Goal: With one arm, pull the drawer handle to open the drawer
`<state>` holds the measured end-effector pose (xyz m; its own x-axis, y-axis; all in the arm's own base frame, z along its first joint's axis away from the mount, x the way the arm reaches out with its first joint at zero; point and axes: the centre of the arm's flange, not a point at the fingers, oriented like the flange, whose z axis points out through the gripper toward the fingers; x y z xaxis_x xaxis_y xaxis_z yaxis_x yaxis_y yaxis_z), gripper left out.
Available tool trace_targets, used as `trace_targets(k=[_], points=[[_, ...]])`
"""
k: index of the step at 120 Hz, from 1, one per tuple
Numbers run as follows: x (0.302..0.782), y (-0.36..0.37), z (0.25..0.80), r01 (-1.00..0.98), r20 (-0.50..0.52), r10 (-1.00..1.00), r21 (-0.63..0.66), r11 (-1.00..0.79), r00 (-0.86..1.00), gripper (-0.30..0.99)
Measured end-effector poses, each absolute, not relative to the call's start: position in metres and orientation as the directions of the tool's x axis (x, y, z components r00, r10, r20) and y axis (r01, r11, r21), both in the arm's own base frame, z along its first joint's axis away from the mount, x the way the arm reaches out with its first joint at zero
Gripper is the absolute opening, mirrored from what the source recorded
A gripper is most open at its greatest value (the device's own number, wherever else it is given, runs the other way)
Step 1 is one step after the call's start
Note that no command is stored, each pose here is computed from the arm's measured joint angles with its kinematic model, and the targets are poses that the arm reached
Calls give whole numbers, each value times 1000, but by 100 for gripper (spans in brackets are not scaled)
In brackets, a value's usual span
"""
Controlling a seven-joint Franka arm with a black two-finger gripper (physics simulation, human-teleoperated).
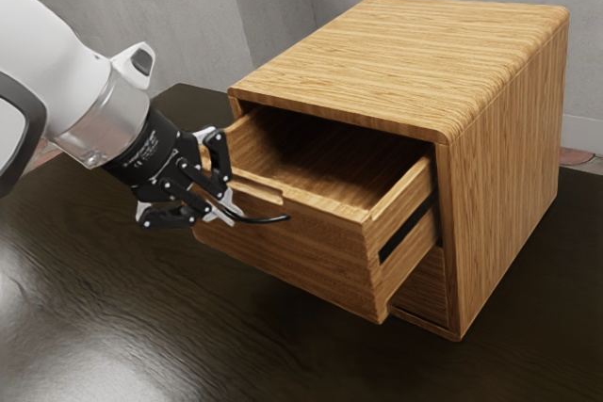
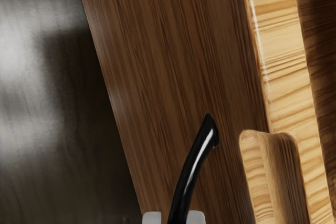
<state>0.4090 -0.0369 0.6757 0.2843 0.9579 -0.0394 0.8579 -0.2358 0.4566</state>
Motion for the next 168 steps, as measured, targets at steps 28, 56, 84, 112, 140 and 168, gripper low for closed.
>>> trace_targets(k=[28,56,84,112,140,168], points=[[385,-33,678,851,-41,958,471,-232,284,-9],[368,-39,676,845,-29,954,474,-249,298,-9],[347,-42,679,836,-20,952,484,-259,306,-10],[338,-39,674,841,-23,953,477,-255,302,-9],[325,-33,673,839,-26,954,484,-248,297,-9],[313,-31,674,836,-26,955,491,-246,297,-9]])
